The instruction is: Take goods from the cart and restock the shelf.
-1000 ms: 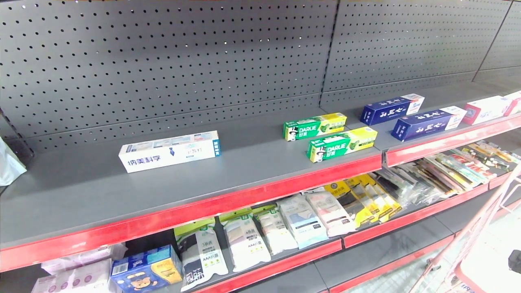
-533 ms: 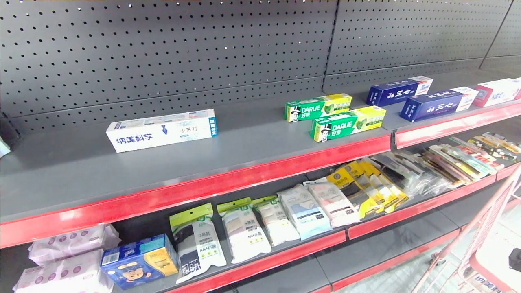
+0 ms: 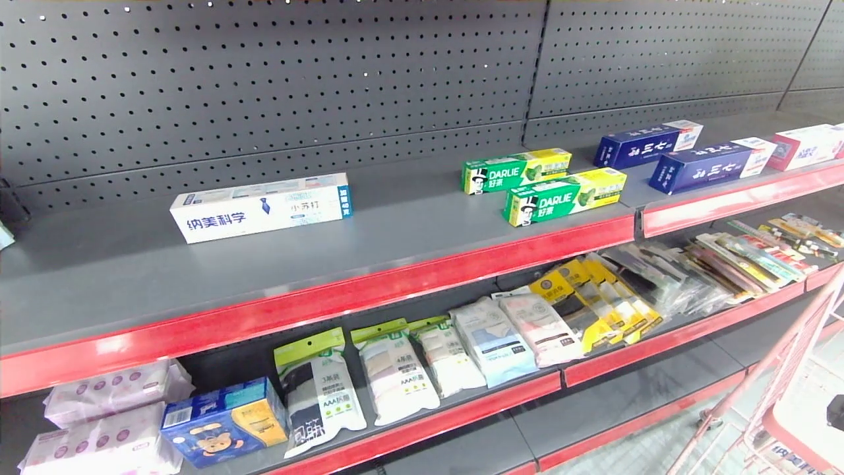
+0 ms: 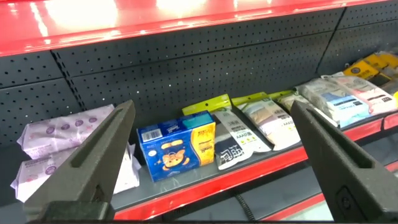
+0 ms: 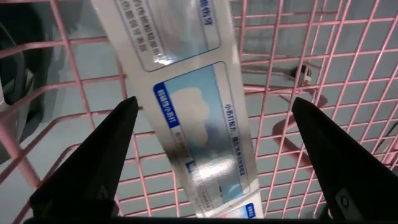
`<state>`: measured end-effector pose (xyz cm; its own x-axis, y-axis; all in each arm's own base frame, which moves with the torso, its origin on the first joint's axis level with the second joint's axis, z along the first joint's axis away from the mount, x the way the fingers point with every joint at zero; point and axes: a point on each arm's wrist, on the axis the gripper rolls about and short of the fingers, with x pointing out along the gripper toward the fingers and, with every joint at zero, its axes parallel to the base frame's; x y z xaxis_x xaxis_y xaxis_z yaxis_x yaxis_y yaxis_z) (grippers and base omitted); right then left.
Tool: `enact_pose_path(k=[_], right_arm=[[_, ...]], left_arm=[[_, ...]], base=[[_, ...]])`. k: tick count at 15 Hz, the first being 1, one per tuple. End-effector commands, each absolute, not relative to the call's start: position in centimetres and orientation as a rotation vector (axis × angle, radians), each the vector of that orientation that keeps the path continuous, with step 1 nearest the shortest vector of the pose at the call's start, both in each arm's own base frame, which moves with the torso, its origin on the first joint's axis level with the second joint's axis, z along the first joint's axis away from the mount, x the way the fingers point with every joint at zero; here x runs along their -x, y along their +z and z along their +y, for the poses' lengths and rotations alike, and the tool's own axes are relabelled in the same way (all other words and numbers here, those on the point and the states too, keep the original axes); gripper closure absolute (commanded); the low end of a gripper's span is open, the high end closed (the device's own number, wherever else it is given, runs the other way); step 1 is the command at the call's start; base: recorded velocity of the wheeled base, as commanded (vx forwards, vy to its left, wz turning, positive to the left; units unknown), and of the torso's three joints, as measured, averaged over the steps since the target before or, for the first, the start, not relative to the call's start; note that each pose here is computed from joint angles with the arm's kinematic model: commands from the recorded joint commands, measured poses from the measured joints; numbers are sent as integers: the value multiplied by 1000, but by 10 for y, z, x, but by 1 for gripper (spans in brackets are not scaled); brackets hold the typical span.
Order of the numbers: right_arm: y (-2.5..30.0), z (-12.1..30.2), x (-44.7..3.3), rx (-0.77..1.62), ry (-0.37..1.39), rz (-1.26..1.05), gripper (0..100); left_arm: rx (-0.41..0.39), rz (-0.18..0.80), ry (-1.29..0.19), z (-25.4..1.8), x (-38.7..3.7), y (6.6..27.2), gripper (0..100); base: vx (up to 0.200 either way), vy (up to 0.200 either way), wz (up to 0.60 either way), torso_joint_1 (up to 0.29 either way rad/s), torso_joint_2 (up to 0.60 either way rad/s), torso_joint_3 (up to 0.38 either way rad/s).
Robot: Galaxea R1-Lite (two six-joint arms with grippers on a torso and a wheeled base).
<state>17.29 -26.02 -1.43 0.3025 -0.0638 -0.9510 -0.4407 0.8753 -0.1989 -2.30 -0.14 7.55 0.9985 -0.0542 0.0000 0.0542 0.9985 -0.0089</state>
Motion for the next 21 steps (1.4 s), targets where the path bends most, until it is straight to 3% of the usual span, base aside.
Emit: enact_pose_path(k=[1,18,19,21], right_arm=[[-21,-266,-177,467,265,1252,0],[-25,-262,-175,446,283,1242,0],[-25,-261,-174,442,287,1241,100],[-27,-259,-173,434,293,1248,100]], left_arm=[[9,2,-54,-1,23,75,0],[9,2,-54,-1,23,75,0],[9,2,-54,-1,23,75,0],[9,0,-54,-1,23,76,0]], base=[[0,0,0,0,0,0],[0,0,0,0,0,0],[0,0,0,0,0,0],[0,0,0,0,0,0]])
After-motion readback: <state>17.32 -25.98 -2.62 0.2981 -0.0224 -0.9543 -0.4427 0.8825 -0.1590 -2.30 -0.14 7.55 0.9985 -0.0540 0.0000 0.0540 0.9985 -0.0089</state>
